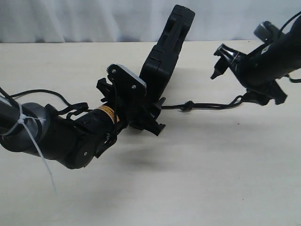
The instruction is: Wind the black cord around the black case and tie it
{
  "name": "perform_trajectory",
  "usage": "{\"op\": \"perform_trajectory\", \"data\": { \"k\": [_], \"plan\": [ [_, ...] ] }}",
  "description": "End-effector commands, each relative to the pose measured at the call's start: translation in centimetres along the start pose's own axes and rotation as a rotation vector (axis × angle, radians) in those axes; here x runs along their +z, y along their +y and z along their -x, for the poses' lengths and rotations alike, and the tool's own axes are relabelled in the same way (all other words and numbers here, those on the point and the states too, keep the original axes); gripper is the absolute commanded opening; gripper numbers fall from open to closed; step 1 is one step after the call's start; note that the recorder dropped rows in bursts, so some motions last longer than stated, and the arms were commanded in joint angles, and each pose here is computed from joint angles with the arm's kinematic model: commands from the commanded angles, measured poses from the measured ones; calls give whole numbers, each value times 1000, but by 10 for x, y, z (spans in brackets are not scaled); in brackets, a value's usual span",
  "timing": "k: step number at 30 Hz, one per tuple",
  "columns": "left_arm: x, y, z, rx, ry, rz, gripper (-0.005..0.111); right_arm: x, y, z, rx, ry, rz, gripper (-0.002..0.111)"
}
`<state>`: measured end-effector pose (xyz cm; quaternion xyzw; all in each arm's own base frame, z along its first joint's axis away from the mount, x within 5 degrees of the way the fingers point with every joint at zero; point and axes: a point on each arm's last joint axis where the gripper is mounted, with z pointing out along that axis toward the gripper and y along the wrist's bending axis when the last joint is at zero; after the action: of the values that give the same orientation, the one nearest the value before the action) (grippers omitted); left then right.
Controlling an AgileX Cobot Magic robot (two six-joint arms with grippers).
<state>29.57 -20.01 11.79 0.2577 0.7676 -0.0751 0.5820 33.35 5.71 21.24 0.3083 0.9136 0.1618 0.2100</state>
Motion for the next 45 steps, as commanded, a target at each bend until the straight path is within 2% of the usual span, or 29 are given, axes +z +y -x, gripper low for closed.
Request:
{"op": "perform_trajectory", "data": {
  "k": [1, 4, 11, 14, 17, 21, 22, 26, 33, 40, 42, 45],
  "plan": [
    [1, 1, -4, -9, 46, -5, 0, 49, -6, -5, 132, 35, -27, 81],
    [1, 0, -6, -9, 64, -11, 0, 81, -16, -8, 193, 39, -61, 81],
    [0, -1, -11, -23, 121, -26, 0, 119, -21, -4, 300, -9, -53, 79],
    [0, -1, -11, -23, 121, -26, 0, 124, -19, -2, 327, -3, -56, 63],
    [0, -1, -11, -23, 121, -26, 0, 131, -24, -9, 402, 58, -102, 36],
    [0, -1, -11, -23, 115, -24, 0, 132, -24, -10, 406, 67, -107, 12],
    [0, -1, -11, -23, 115, -24, 0, 132, -24, -10, 386, 65, -103, 5],
    [0, -1, -11, -23, 122, -26, 0, 126, -19, -5, 259, 31, -62, 4],
    [0, -1, -12, -23, 128, -28, 0, 85, 1, 10, -150, -77, 42, 4],
    [0, -2, -13, -23, 146, -34, 0, 36, -2, 11, -479, -340, 110, 4],
    [0, -2, -13, -23, 146, -34, 0, 30, -6, 9, -539, -365, 102, 4],
    [0, -2, -13, -11, 144, -34, 0, 23, -13, 12, -547, -381, 88, 4]
  ]
}}
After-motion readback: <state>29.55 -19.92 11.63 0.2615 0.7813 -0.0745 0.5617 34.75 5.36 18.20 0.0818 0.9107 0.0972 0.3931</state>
